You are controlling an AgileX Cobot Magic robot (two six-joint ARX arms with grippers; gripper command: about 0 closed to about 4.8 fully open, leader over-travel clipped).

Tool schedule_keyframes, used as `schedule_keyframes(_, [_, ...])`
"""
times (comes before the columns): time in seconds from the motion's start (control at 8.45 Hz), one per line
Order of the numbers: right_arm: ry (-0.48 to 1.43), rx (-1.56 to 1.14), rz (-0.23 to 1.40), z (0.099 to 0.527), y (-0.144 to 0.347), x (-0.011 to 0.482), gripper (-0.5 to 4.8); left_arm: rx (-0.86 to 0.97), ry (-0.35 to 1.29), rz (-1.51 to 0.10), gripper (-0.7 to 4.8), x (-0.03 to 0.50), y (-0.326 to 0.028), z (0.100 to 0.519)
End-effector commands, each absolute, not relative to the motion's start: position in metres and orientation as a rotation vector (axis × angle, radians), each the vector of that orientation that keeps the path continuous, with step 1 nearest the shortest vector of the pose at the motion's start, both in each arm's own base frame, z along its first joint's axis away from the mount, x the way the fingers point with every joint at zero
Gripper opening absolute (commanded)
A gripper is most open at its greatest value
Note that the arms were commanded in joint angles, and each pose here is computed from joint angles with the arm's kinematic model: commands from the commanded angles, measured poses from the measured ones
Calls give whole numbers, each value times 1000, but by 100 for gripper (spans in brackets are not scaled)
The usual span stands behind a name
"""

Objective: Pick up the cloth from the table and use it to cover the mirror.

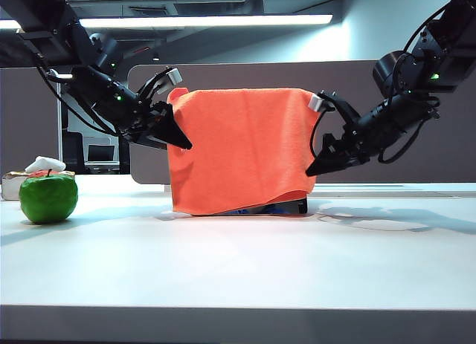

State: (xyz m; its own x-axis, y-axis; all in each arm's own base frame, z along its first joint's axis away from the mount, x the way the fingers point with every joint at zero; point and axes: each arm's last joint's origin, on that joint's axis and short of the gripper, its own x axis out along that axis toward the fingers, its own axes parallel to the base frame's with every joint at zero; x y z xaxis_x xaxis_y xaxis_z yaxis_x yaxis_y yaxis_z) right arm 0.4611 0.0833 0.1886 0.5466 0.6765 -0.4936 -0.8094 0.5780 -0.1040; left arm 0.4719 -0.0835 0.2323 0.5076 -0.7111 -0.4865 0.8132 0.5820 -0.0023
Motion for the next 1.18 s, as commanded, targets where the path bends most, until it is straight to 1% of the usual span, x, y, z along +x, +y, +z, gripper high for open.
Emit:
schedule_keyframes(0.12, [449,-364,938,189,84,457,167,241,452,-931,288,472,-84,238])
schedule_keyframes(0.24, [449,-363,939,189,85,457,122,241,452,-931,287,472,-84,238])
schedule_keyframes(0.35, [450,-362,938,189,85,457,39,241,452,-930,287,472,-84,238])
schedule_keyframes(0.47, [482,-429,798,189,82,461,27,241,452,-931,287,472,-84,238])
schedule_keyframes(0.59, [464,-416,726,193,81,464,114,236,466,-932,287,471,-84,238])
schedule_keyframes(0.71, [469,-394,713,198,81,462,54,230,486,-934,268,467,-83,241])
schedule_keyframes(0.95, [453,-413,662,218,78,457,39,240,507,-888,263,459,-75,257])
schedule_keyframes(1.06, [433,-429,592,254,68,444,39,251,480,-839,264,446,-55,288])
schedule_keyframes(1.18, [438,-419,576,261,65,440,39,245,475,-827,264,444,-49,293])
